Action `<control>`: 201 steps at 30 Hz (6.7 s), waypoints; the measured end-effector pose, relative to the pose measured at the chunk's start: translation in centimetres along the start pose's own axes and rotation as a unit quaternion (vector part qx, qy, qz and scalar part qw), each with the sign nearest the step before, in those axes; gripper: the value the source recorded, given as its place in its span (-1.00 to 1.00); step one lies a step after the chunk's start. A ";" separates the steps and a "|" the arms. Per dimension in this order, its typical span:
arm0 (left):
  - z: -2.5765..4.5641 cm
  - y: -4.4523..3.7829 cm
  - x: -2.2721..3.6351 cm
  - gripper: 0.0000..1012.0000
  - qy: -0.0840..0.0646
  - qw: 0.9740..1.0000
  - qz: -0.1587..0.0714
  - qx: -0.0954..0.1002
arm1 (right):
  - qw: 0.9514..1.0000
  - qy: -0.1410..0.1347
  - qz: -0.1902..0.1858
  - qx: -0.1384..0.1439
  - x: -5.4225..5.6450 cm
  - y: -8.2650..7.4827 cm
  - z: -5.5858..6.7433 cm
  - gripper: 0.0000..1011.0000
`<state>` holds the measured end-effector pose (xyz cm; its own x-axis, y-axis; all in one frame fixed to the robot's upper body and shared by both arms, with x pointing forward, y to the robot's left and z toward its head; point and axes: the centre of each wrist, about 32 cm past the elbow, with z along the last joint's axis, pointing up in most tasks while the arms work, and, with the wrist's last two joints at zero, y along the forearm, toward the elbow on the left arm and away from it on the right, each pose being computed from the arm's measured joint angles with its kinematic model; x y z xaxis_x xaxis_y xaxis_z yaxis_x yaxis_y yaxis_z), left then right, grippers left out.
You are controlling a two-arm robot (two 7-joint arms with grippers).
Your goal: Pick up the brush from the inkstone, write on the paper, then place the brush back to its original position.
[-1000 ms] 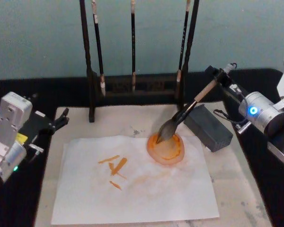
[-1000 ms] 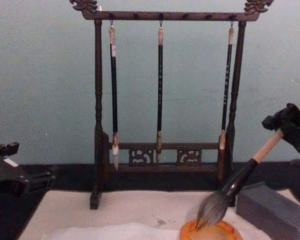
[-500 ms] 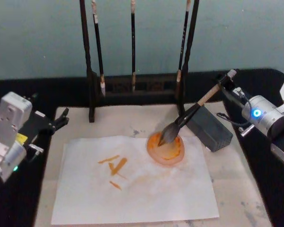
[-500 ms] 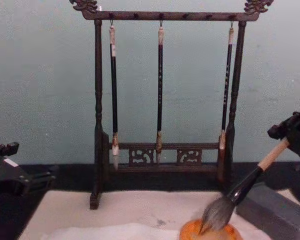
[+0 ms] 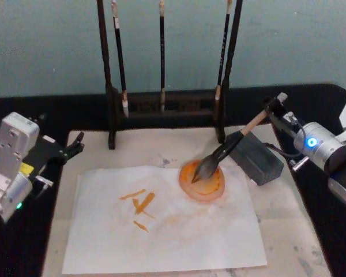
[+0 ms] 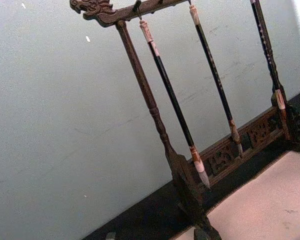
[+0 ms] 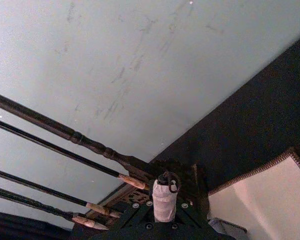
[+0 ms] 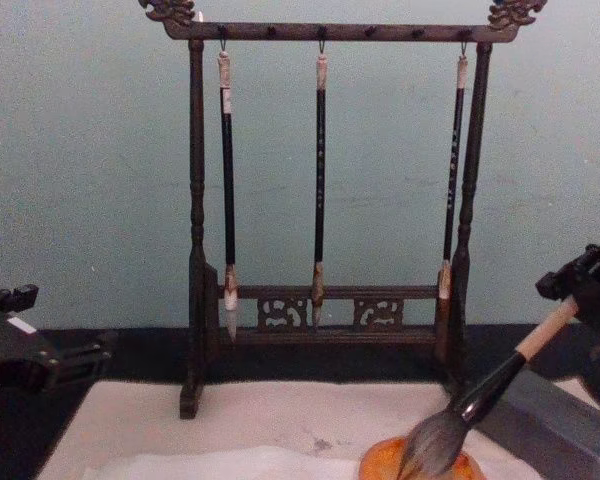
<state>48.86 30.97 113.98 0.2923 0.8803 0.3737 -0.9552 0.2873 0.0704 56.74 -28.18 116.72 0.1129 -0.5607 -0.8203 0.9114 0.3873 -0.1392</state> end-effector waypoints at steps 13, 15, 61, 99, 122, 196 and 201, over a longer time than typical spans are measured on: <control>0.00 0.00 0.00 1.00 0.000 1.000 0.000 0.000 | 1.000 0.016 -0.010 -0.004 0.3 0.1 -0.2 -1.00; 0.00 0.00 0.00 1.00 0.000 1.000 0.000 0.000 | 1.000 0.017 -0.011 -0.004 0.3 0.1 -0.2 -1.00; 0.00 0.00 0.00 0.99 0.000 1.000 0.000 0.000 | 0.997 0.065 -0.027 0.039 1.0 -1.7 -2.0 -1.00; 0.00 0.00 0.00 1.00 0.000 1.000 0.000 0.000 | 0.995 0.068 -0.052 0.054 1.1 -1.7 -2.8 -1.00; 0.00 0.00 0.00 1.00 0.000 1.000 0.000 0.000 | 0.995 0.069 -0.051 0.054 1.1 -1.7 -2.7 0.24; 0.00 0.00 0.00 1.00 0.000 1.000 0.000 0.000 | 0.958 -0.269 0.072 0.067 -0.4 -8.5 -8.0 0.98; 0.00 0.00 0.00 1.00 0.000 1.000 0.000 0.000 | 0.924 -0.365 0.080 0.078 -0.4 -8.0 -9.1 0.98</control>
<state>48.86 30.97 113.98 0.2923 0.8803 0.3737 -0.9553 0.2873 0.0703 45.78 -24.42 113.16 0.4354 -0.8722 -0.2230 0.8998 0.4290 0.0793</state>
